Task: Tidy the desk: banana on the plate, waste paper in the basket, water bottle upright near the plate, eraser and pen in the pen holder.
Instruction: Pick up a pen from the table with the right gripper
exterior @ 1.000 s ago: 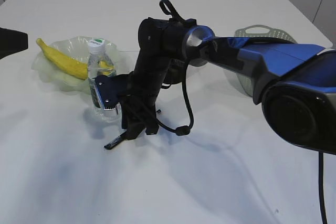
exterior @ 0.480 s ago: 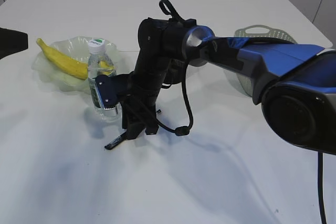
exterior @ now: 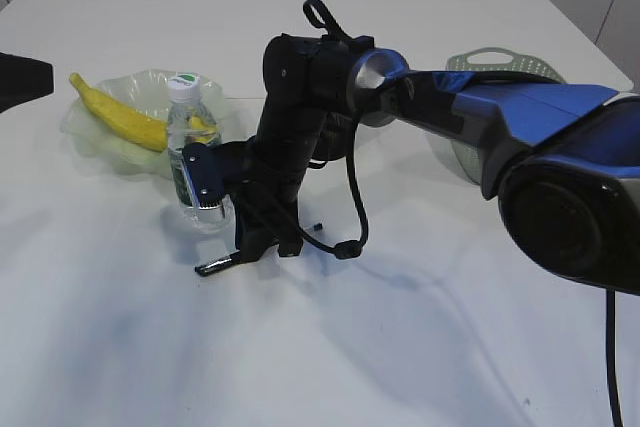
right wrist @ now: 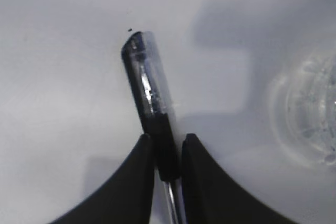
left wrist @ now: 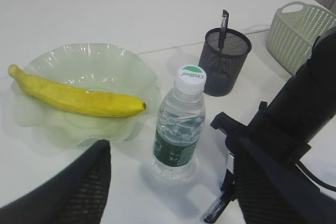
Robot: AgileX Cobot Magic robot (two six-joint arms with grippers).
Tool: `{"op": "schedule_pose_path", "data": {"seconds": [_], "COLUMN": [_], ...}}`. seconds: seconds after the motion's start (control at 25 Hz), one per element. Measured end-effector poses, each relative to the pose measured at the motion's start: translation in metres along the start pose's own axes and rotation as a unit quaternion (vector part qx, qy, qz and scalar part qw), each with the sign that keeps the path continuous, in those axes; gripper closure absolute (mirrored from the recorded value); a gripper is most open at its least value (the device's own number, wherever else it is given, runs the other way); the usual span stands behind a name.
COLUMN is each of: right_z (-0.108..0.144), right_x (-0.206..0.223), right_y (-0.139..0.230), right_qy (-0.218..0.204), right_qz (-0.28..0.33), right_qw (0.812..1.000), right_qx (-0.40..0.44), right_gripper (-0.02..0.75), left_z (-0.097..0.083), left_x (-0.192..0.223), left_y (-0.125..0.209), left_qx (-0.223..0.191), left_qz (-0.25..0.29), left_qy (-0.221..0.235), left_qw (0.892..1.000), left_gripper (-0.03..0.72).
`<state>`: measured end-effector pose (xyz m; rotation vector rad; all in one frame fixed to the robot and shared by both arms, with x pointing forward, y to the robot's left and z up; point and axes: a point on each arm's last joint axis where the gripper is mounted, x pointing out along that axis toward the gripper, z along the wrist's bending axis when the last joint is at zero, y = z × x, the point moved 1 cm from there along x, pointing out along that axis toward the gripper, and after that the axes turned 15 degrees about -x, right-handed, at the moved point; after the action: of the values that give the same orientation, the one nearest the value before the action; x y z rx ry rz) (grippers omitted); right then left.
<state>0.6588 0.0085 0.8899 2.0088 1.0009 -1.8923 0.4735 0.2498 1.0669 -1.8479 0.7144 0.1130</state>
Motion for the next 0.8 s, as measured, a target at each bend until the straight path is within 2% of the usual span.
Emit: {"op": "schedule_pose_path", "data": {"seconds": [0.36,0.8], "right_z": [0.0001,-0.0003], "right_x": [0.0000,-0.0005], "right_y": [0.0005,0.0000], "right_qy": [0.000,0.001], "right_qz": [0.003,0.001], "right_qw": [0.999,0.998], "right_qx": [0.032,0.057], "right_gripper": [0.686,0.694], "left_z": [0.0000,0.0001], "left_x": [0.0000,0.0000], "left_y": [0.0000,-0.0001], "left_qx": [0.000,0.000], "left_qz": [0.000,0.000], "left_qy": [0.000,-0.001], "left_qw": [1.000,1.000], "left_gripper": [0.174,0.174]}}
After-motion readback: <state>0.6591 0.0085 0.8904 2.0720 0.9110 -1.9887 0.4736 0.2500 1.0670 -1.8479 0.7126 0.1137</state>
